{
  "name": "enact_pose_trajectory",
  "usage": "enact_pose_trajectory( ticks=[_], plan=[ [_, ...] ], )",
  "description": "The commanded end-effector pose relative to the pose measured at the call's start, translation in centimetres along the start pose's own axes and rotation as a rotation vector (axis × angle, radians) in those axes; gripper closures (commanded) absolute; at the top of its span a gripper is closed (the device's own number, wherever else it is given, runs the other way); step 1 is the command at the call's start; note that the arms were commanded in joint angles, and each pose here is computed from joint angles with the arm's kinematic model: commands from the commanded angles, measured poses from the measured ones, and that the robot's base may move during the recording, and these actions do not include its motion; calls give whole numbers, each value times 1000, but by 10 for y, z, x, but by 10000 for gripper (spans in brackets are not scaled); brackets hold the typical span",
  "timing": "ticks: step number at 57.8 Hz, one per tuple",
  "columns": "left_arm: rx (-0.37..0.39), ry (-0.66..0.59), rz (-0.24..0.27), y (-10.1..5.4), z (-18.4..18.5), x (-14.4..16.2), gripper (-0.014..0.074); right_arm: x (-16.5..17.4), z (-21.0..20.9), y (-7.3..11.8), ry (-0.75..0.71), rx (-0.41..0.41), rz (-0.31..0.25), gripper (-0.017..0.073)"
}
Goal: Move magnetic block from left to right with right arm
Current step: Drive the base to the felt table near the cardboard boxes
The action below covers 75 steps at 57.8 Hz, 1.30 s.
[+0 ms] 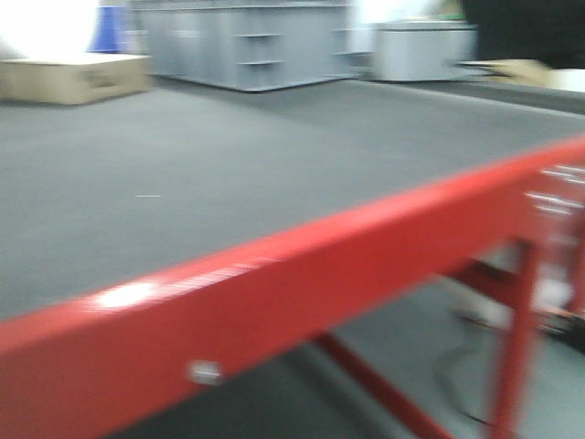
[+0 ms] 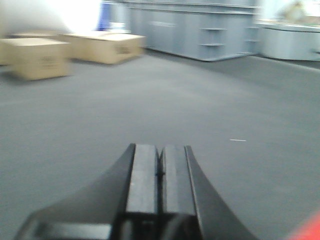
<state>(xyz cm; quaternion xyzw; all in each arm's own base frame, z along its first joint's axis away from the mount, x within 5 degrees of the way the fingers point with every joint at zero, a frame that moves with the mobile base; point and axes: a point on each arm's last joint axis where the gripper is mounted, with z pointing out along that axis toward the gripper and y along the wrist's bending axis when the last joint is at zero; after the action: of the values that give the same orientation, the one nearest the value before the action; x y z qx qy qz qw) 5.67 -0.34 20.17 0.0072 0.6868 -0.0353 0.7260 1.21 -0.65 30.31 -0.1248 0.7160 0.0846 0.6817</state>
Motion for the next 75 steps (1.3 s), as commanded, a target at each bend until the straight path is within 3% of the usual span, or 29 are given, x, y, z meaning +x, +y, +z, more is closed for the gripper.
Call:
enact_pose_trajectory(
  ticks=[1, 75],
  plan=[
    [-4, -91, -12, 1, -1, -6, 720, -15, -4, 0, -110, 2, -16, 365],
    [-4, -91, -12, 1, -1, -6, 720, -15, -4, 0, -110, 2, -16, 365]
  ],
)
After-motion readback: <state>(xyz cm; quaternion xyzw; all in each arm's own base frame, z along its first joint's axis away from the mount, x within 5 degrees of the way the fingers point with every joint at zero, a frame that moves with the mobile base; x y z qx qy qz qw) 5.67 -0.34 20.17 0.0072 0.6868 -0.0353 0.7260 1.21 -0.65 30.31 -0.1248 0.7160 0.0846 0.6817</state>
